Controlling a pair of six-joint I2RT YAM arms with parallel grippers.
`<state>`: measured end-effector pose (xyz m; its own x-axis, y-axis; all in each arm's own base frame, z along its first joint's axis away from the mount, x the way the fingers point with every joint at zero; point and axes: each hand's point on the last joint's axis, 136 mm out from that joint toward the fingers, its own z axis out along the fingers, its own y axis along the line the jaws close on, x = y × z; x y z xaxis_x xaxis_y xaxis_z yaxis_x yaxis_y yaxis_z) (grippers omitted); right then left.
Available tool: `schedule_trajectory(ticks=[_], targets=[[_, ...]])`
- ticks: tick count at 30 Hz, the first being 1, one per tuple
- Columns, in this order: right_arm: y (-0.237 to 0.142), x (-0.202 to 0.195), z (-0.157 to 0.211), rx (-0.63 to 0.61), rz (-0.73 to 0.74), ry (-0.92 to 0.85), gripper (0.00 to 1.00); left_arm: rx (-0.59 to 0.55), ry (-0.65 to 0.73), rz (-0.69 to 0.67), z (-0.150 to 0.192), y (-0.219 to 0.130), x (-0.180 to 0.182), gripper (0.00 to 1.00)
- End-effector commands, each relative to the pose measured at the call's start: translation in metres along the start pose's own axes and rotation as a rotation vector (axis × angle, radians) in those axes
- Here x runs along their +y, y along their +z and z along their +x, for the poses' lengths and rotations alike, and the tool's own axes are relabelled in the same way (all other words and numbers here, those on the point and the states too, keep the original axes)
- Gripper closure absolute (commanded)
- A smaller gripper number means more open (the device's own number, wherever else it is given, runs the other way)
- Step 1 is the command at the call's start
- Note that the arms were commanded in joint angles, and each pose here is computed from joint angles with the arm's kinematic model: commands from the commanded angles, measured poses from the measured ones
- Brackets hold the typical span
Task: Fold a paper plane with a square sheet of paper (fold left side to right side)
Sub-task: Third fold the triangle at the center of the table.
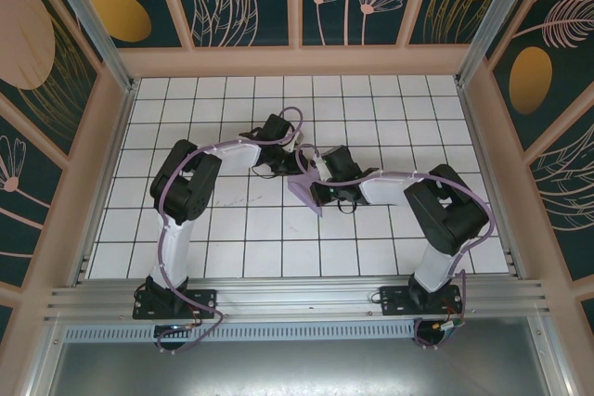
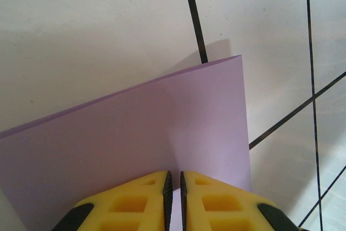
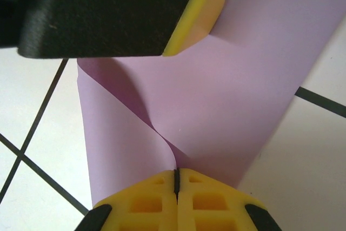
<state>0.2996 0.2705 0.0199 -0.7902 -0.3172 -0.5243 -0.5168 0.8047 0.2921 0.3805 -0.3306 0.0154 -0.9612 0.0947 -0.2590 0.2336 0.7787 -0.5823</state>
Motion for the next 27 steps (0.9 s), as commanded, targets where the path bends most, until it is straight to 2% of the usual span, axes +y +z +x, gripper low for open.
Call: schedule_trajectory(ticks=[1,5,8,15,18,20,23,27], targets=[[0.005,-0.004,0.007,0.042,0.022,-0.001,1.00,0.062,-0.016,-0.072,0.019,0.015,0.019,0.81],[0.007,-0.007,0.019,0.074,0.038,-0.003,1.00,0.041,-0.003,-0.074,0.012,0.007,0.013,0.78],[0.006,-0.007,0.026,0.088,0.038,-0.003,1.00,0.019,0.008,-0.072,0.001,-0.003,0.006,0.72],[0.006,-0.002,0.032,0.100,0.024,-0.023,1.00,-0.058,0.009,-0.097,-0.041,-0.034,0.009,0.63],[0.006,-0.001,0.033,0.105,0.022,-0.028,1.00,-0.093,0.007,-0.133,-0.054,-0.049,0.015,0.64],[0.005,-0.001,0.032,0.102,0.021,-0.028,1.00,-0.116,0.020,-0.141,-0.053,-0.060,0.014,0.69],[0.004,0.001,0.030,0.097,0.016,-0.031,1.00,-0.123,0.017,-0.054,-0.034,-0.069,0.001,0.77],[0.005,0.004,0.031,0.098,0.011,-0.037,1.00,-0.103,0.001,0.075,-0.001,-0.071,-0.016,0.81]])
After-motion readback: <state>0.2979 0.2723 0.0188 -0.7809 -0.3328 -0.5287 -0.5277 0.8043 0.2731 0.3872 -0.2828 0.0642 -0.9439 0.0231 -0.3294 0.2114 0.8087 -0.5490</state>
